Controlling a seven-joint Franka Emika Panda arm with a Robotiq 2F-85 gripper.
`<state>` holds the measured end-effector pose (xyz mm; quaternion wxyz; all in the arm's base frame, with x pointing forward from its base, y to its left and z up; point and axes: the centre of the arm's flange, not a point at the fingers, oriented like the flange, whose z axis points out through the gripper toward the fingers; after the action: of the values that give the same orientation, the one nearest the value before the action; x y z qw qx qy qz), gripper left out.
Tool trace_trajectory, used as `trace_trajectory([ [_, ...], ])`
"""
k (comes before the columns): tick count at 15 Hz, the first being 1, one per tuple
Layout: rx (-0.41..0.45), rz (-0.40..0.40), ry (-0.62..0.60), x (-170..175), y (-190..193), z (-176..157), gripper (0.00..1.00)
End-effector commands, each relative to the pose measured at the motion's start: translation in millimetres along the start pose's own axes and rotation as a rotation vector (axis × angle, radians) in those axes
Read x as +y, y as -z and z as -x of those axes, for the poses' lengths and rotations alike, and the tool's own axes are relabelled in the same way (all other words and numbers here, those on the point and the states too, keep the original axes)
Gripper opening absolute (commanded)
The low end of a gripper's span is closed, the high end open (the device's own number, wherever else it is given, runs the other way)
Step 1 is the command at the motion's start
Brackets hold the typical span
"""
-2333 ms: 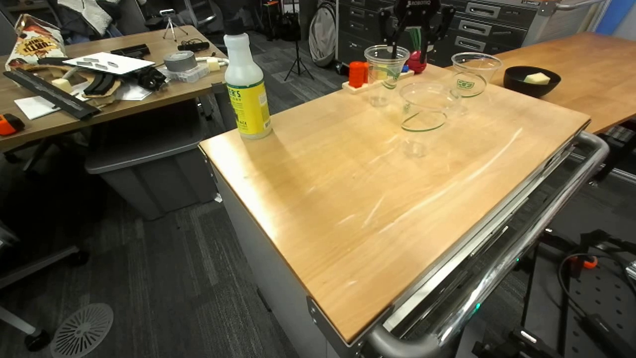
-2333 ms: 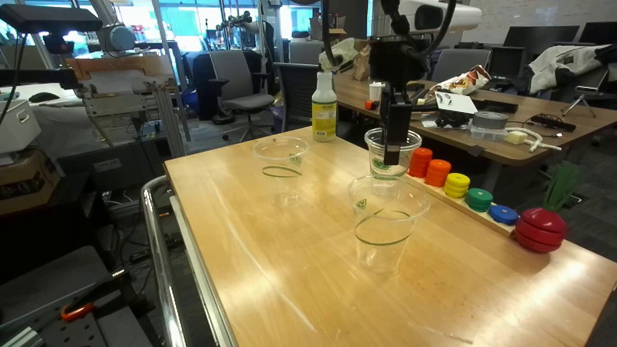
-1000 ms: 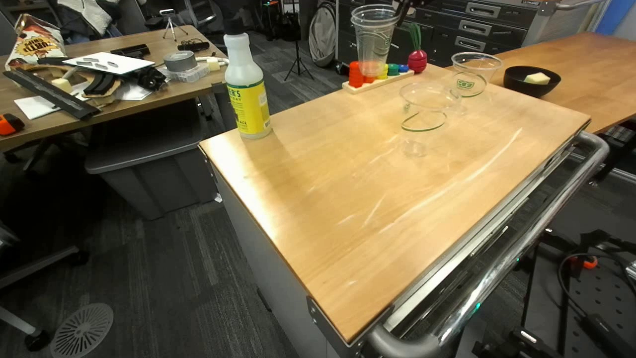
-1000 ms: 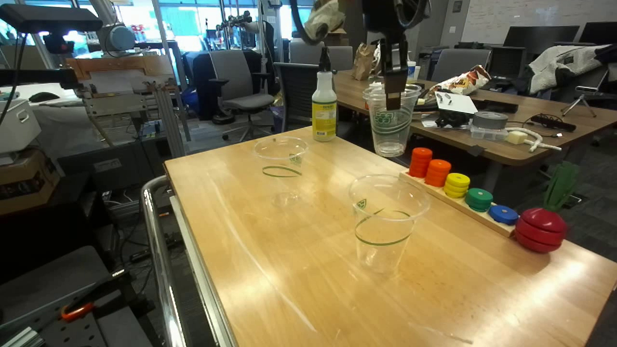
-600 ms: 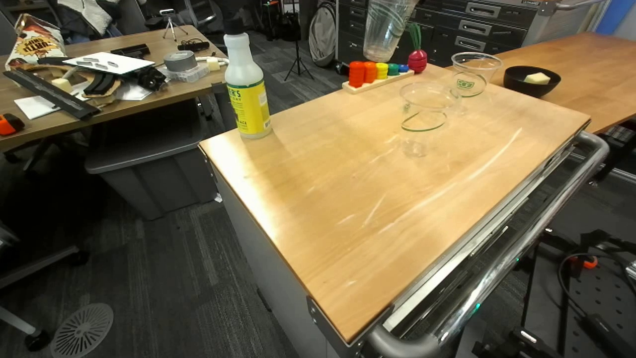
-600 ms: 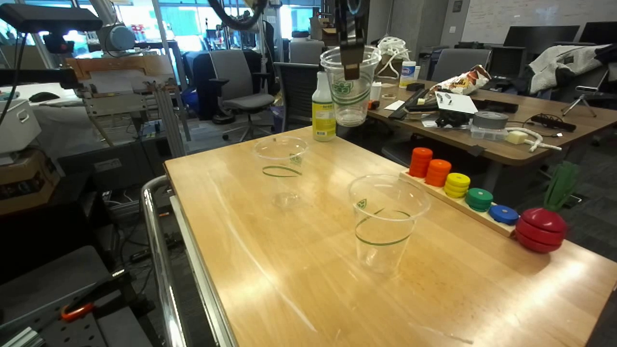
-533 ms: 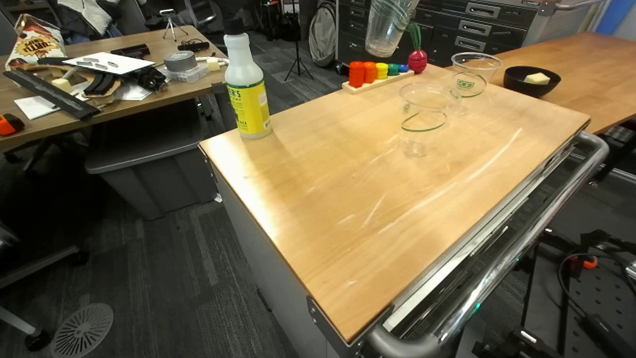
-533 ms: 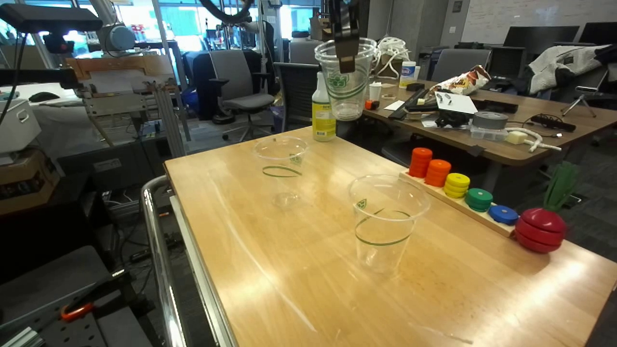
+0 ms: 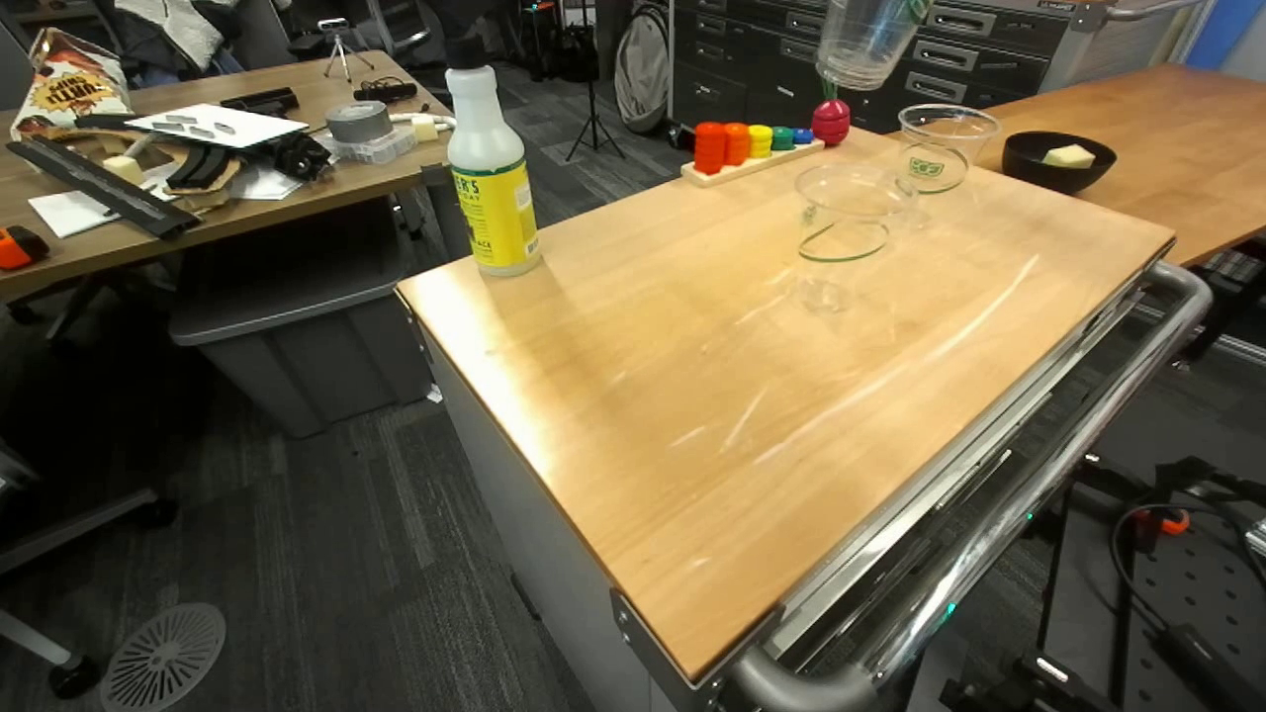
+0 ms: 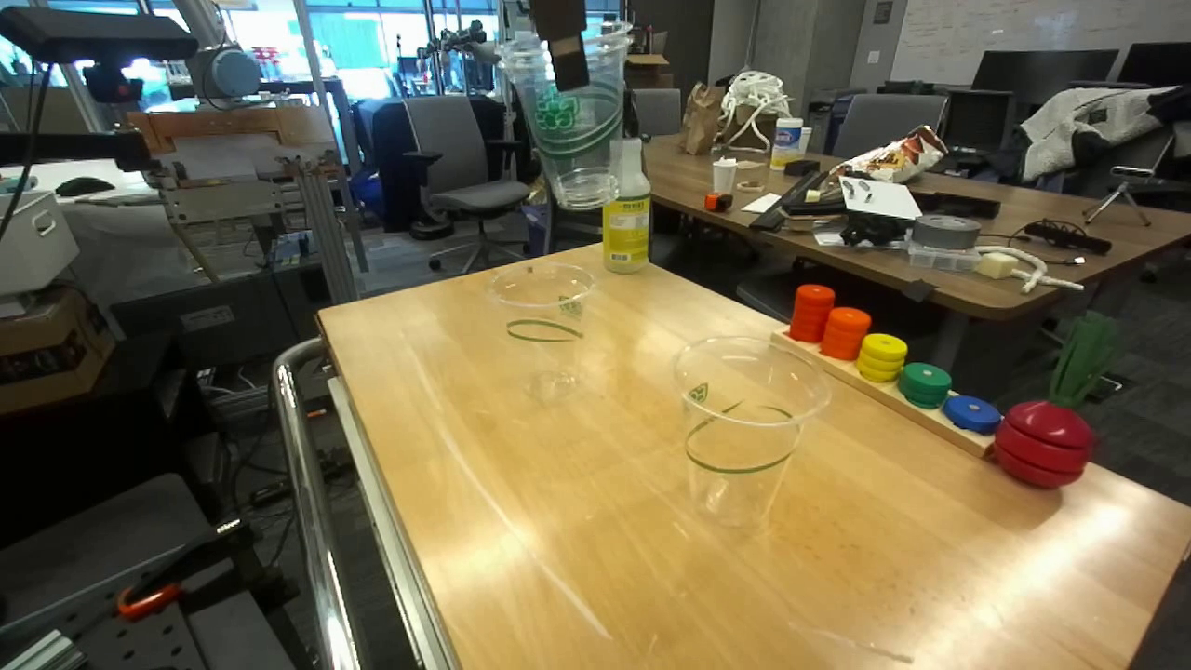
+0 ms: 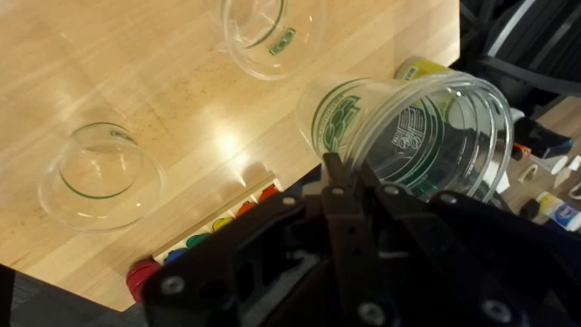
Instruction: Stack the clear cups together
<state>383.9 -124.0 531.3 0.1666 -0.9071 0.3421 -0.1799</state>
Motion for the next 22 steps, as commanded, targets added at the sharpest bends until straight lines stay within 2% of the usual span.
trace_trajectory([
  [1,-0.031,0.088,0.061,-3,15,22,0.02],
  [7,-0.109,0.116,0.116,-16,-20,20,0.03],
  [9,-0.119,0.145,0.109,-10,-38,13,0.03],
  [13,-0.166,0.147,0.071,4,-69,0,0.04],
  [19,-0.203,0.155,0.05,14,-94,-5,0.06],
  [20,-0.201,0.156,0.05,15,-96,-5,0.15],
  [21,-0.197,0.153,0.055,15,-96,-5,0.33],
  [22,-0.193,0.152,0.057,14,-97,-5,0.4],
])
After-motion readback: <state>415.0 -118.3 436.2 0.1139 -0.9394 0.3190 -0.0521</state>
